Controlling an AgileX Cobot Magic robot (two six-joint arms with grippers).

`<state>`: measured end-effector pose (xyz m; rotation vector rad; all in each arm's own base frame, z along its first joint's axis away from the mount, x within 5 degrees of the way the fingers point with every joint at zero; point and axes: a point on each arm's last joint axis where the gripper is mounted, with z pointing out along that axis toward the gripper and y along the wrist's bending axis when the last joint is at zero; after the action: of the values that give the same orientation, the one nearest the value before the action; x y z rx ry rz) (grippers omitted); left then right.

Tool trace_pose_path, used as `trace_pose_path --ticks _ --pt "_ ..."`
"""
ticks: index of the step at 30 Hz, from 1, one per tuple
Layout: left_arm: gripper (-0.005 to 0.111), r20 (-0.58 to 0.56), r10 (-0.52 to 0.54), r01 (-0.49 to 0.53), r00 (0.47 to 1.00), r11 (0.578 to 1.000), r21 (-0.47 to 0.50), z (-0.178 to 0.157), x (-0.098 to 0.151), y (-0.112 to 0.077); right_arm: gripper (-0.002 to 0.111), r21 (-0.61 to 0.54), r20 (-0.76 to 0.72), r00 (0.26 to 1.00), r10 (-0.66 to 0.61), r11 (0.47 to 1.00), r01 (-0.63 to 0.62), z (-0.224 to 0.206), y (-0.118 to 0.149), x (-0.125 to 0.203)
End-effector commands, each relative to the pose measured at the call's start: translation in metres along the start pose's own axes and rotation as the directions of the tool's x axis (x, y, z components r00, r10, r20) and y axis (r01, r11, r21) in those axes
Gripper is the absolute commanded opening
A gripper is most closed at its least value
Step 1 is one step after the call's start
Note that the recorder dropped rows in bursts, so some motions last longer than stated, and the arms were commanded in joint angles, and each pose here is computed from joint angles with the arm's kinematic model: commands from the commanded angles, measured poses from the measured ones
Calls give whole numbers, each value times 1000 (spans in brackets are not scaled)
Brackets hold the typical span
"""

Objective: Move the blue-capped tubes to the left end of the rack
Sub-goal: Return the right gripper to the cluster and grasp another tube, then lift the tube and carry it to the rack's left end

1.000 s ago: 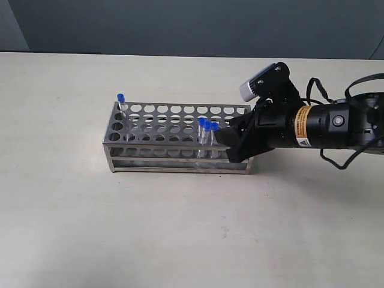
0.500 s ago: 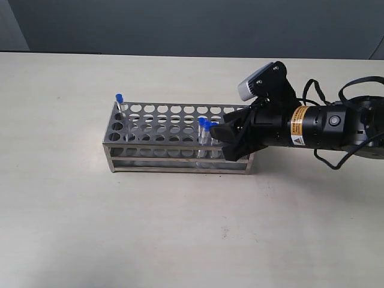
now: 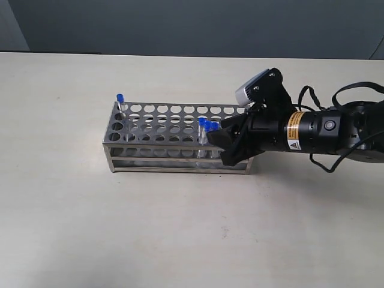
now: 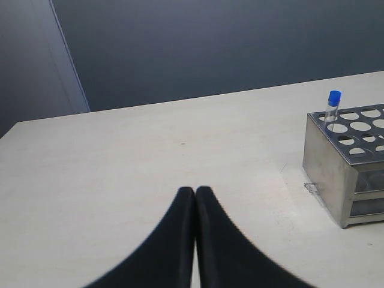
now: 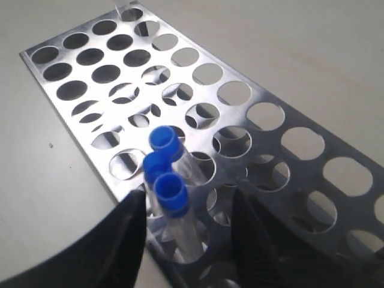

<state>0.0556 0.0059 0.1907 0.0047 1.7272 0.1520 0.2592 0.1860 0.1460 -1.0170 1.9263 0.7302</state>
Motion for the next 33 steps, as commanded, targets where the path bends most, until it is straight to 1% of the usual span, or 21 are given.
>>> trace_pose_path --ticks 1,2,3,4,5,8,10,12,14,16,19,27,29,31,33 --pt "1 10 2 -2 1000 1000 1 -1 -1 0 39 2 16 1000 19 1000 -19 1 -1 0" --pt "1 10 2 -2 1000 1000 1 -1 -1 0 34 3 20 1000 23 1000 -23 1 -1 0" --pt "1 10 2 -2 1000 1000 1 -1 -1 0 19 5 21 999 25 1000 -25 1 -1 0" --pt "1 10 2 -2 1000 1000 1 -1 -1 0 11 3 23 999 25 1000 -25 1 -1 0" --pt "1 10 2 -2 1000 1000 1 -1 -1 0 -1 3 23 999 25 1000 -25 1 -1 0" --pt "1 10 2 -2 1000 1000 1 -1 -1 0 -1 4 29 1000 12 1000 -13 -2 0 -3" --pt "1 10 2 -2 1000 1000 1 -1 -1 0 -1 23 76 997 -30 999 28 -15 3 -20" --pt "1 10 2 -2 1000 1000 1 -1 -1 0 -1 121 126 986 -113 988 97 -40 4 -53" --pt "1 10 2 -2 1000 1000 1 -1 -1 0 -1 146 231 957 -178 978 147 -57 9 -84" --pt "1 10 2 -2 1000 1000 1 -1 -1 0 -1 120 349 912 -214 976 183 -64 13 -114" --pt "1 10 2 -2 1000 1000 1 -1 -1 0 -1 62 381 897 -223 975 215 -43 22 -130" --pt "1 10 2 -2 1000 1000 1 -1 -1 0 -1 -93 346 912 -219 960 266 40 48 -132" --pt "1 10 2 -2 1000 1000 1 -1 -1 0 -1 -110 334 914 -229 954 280 59 52 -132" --pt "1 10 2 -2 1000 1000 1 -1 -1 0 -1 -114 310 913 -265 943 313 74 55 -132" --pt "1 10 2 -2 1000 1000 1 -1 -1 0 -1 -109 288 916 -278 941 320 87 56 -131"
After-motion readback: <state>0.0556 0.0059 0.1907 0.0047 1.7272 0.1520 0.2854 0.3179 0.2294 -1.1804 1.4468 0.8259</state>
